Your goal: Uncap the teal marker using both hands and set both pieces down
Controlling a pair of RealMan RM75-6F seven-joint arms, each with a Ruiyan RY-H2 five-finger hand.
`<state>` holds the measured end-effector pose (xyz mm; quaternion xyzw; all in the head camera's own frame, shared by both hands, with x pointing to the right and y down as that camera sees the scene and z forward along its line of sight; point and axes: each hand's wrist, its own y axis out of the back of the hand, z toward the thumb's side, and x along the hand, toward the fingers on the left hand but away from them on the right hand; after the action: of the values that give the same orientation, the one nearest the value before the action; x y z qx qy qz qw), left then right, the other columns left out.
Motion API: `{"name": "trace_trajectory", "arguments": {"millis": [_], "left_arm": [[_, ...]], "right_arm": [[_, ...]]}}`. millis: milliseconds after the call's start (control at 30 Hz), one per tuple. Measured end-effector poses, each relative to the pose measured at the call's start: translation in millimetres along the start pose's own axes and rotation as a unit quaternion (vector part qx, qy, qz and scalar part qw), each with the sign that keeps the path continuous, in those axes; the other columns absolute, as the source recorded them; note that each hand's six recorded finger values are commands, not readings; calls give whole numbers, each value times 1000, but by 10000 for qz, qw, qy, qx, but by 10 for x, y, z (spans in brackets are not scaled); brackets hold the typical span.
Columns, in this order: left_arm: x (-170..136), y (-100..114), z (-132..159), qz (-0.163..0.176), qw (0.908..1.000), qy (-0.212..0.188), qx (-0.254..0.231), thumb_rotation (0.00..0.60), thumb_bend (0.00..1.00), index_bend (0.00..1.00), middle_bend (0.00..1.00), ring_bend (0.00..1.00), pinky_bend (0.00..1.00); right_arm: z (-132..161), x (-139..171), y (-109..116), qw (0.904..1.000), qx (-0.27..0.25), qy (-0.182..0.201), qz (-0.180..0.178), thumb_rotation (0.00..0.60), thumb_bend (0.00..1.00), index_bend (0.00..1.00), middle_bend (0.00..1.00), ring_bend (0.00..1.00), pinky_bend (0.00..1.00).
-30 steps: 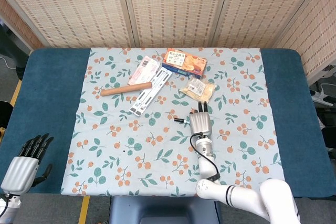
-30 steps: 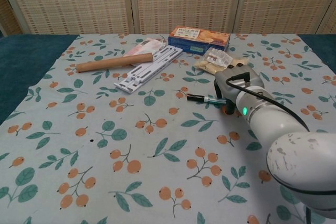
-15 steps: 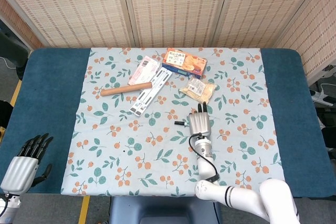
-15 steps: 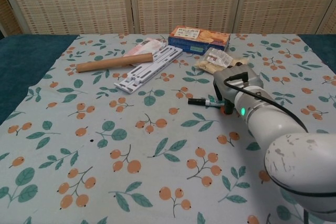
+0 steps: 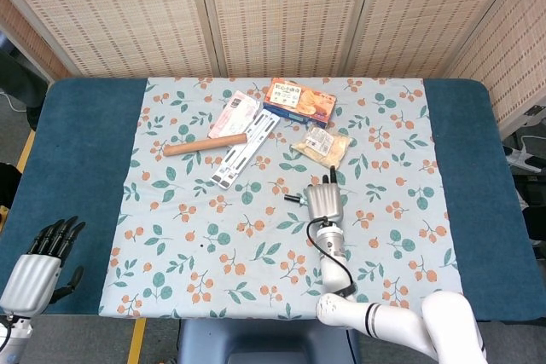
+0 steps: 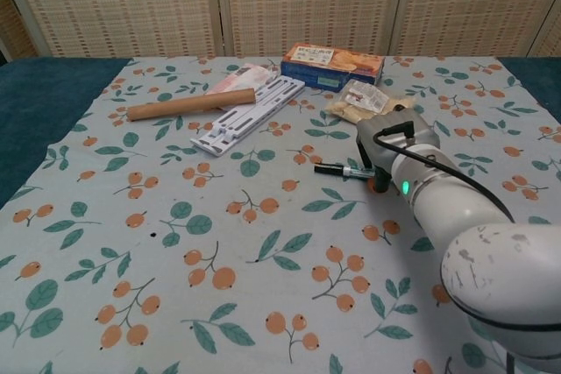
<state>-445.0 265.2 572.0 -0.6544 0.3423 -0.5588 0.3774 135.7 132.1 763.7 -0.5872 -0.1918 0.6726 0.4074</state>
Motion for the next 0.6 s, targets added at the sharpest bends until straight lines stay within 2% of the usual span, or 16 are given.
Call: {"name": "trace_trajectory", "arguments": {"millis": [100,200,367,500,600], "left_arm": [[-6,11,-3,17,10000,0,-3,600,427,0,0,0,107],[-11,20,-3,28,10000,-8,-13,600,427,0,0,0,107],[-13,20,10,31,10000,-50,-21,600,428,3,0,0,107],[-13,15,34,53,9999,-103,-2,600,429,57,0,0,107],[-5,-5,92,83,9998,-199,23,600,437,59,8,0,118]], "right_arm": [[-16,13,-50,9999,58,-46,117,600,341,798,725,338,0],[-9,24,-38,10000,3,-7,75,600,355,796,760,381,0],[17,73,42,9997,-86,219,-86,600,380,795,790,415,0],[22,139,157,9987,-89,448,-235,600,388,798,795,419,0],[27,214,261,9971,-92,669,-346,600,392,806,798,419,0]]}}
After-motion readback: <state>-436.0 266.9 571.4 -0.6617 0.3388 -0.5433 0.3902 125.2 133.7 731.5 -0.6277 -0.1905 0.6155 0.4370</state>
